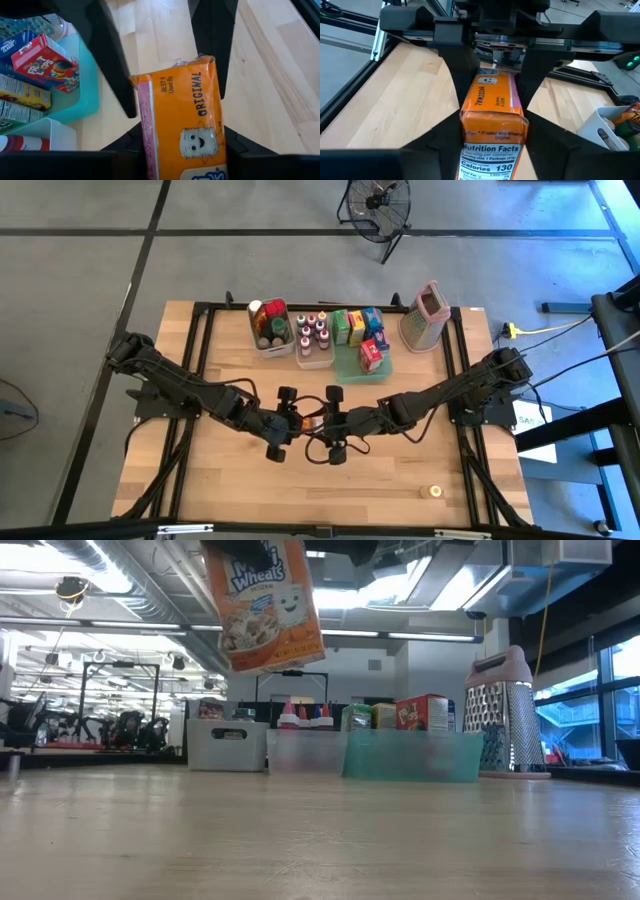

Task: Pick & Place Kitchen Items
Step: Put the orange cereal box into the green bin

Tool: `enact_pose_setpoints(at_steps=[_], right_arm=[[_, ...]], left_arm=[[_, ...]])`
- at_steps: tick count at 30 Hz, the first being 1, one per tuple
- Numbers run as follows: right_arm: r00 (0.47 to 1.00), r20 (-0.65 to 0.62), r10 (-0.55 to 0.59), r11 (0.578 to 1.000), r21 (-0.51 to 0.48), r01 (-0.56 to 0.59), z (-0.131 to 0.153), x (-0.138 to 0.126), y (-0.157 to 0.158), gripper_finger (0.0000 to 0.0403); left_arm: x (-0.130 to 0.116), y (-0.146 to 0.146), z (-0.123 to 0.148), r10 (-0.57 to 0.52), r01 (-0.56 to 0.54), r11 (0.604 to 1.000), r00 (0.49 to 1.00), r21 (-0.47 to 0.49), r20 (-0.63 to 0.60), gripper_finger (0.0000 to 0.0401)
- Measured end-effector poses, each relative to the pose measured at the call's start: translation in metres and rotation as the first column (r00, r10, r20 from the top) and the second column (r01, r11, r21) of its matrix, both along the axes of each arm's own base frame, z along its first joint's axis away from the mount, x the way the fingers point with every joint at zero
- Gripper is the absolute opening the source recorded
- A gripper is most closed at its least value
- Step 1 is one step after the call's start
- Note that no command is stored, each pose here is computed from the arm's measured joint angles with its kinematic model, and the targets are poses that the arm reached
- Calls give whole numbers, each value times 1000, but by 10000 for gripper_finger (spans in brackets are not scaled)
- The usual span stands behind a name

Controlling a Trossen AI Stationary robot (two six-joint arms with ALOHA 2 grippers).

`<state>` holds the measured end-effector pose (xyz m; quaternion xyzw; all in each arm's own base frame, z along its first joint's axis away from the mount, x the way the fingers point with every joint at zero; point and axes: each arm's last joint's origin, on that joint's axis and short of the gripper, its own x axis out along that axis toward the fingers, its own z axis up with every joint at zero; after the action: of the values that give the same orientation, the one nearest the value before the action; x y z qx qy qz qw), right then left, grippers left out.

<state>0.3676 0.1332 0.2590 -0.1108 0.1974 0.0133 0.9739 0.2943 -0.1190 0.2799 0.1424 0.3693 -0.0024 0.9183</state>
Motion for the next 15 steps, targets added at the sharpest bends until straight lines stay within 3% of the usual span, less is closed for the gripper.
enact_pose_setpoints(at_steps=[7, 15], right_arm=[[1000, -10, -1, 1000, -5, 1, -1, 0, 0, 136], [1000, -13, -1, 1000, -6, 1, -1, -1, 0, 128]], left_arm=[[0, 1, 0, 4, -4, 1000, 1000, -1, -1, 129], [1, 1, 1, 0, 0, 1000, 1000, -5, 14, 136]])
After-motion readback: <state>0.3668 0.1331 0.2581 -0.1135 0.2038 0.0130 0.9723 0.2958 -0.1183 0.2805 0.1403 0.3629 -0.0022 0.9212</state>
